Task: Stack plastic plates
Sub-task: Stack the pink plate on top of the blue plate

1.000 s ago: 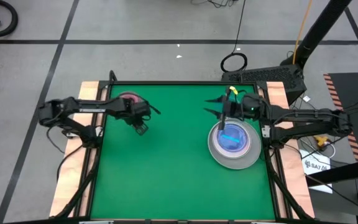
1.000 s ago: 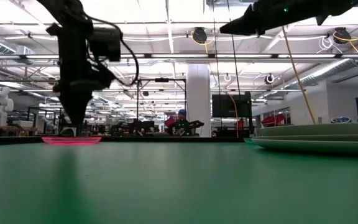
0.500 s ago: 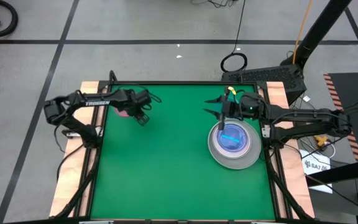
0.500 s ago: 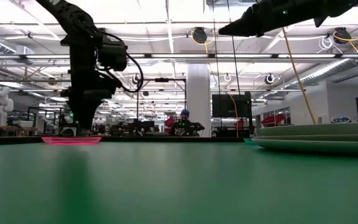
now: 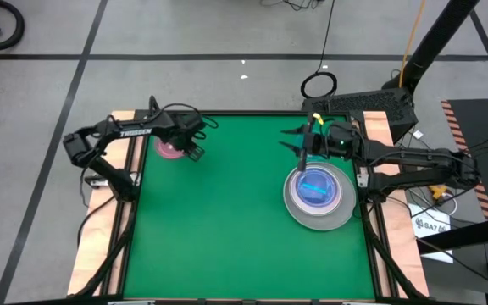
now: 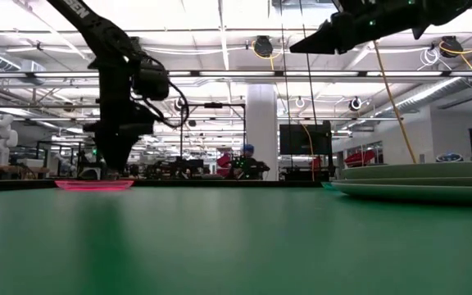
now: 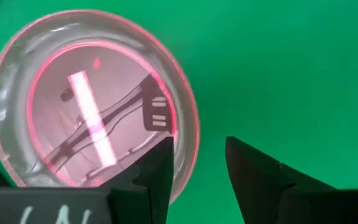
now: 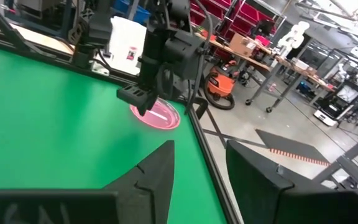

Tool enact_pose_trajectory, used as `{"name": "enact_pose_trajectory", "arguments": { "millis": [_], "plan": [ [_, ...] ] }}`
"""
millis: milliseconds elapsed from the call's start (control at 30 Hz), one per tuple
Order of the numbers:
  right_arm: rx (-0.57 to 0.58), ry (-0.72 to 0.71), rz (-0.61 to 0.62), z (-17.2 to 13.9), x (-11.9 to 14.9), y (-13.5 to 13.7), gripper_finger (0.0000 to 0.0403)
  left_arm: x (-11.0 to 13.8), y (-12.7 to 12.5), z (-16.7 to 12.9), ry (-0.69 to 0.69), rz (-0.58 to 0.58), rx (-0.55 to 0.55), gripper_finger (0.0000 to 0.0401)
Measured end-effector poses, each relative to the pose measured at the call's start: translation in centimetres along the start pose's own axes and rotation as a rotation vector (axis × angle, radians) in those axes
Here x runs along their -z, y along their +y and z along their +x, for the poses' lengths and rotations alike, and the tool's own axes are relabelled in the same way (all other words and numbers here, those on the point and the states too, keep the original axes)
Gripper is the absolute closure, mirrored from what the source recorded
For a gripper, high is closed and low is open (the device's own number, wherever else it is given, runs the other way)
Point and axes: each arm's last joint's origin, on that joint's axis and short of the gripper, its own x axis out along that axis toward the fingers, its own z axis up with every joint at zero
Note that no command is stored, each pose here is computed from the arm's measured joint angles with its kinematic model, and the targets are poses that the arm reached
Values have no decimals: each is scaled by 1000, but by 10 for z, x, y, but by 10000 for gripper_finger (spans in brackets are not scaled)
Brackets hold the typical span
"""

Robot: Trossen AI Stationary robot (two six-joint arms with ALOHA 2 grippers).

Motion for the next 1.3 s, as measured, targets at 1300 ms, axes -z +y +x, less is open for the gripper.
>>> {"name": "enact_pose_trajectory", "arguments": {
  "millis": [1300],
  "plan": [
    [4,2,-18,0,0,-1,266,-14,0,29,-34,17,-91,249]
  ]
}}
